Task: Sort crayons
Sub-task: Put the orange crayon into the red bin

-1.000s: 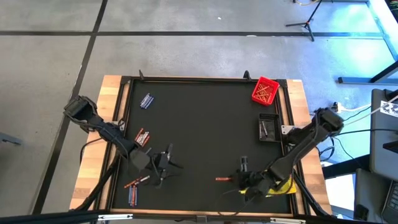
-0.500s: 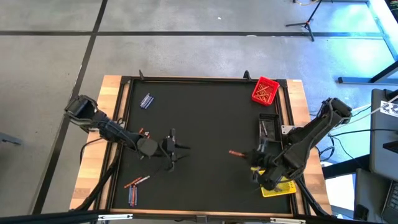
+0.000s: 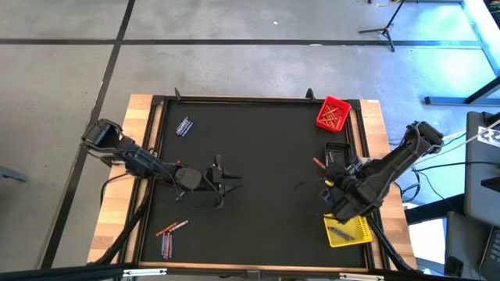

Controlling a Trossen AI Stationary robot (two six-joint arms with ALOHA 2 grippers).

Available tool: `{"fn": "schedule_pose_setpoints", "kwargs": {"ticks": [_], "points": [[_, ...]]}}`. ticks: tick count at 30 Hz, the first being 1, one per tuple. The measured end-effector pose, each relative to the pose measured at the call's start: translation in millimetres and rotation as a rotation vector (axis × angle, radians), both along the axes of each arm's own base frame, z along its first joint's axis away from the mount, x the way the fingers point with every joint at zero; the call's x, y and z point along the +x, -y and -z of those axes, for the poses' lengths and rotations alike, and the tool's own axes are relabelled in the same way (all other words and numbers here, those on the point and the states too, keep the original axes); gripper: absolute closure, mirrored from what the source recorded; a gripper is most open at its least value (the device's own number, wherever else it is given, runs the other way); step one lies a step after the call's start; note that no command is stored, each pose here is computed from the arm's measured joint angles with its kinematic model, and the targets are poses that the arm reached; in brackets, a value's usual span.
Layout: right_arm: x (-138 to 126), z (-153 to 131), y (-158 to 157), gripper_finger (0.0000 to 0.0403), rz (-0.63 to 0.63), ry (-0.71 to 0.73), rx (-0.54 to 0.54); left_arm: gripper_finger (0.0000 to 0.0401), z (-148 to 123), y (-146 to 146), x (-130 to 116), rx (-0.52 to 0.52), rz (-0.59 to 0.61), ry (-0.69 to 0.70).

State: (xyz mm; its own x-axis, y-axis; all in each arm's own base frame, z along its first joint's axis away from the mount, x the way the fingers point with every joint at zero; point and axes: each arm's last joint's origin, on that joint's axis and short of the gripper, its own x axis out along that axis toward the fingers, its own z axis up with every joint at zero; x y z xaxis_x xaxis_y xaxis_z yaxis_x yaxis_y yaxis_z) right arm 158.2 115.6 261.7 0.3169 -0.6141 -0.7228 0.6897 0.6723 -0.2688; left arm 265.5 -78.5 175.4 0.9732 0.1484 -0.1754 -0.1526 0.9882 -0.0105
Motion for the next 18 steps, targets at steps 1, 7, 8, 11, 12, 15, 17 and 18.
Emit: {"fn": "schedule_pose_setpoints", "kwargs": {"ticks": [1,7,8,11,12,15,17,18], "points": [[1.3,1.1,2.7,0.0374,0.014,0.004,-0.01,0.0275,-0.1,-0.9,0.3,0.014,0.0,-0.002],[13.6,6.4,27.9,0.0374,0.071,-0.021,-0.119,0.0275,-0.8,-11.7,3.3,0.043,-0.036,0.0],[15.8,6.6,32.5,0.0374,0.082,-0.03,-0.132,0.0275,-0.7,-13.2,3.7,0.038,-0.042,0.0],[22.0,7.0,47.9,0.0374,0.118,-0.101,-0.137,0.0275,-0.1,-18.8,4.8,0.037,-0.063,-0.007],[23.5,7.5,52.6,0.0374,0.133,-0.131,-0.122,0.0275,-0.1,-20.6,5.2,0.037,-0.07,-0.007],[25.4,9.1,62.2,0.0374,0.151,-0.232,-0.058,0.0275,-0.2,-25.9,6.3,0.036,-0.089,-0.006],[24.5,10.0,63.5,0.0374,0.152,-0.287,-0.007,0.0275,0.0,-28.8,6.8,0.037,-0.1,-0.009],[23.4,10.3,62.8,0.0374,0.151,-0.307,0.012,0.0275,0.0,-30.0,7.0,0.036,-0.105,-0.009]]}}
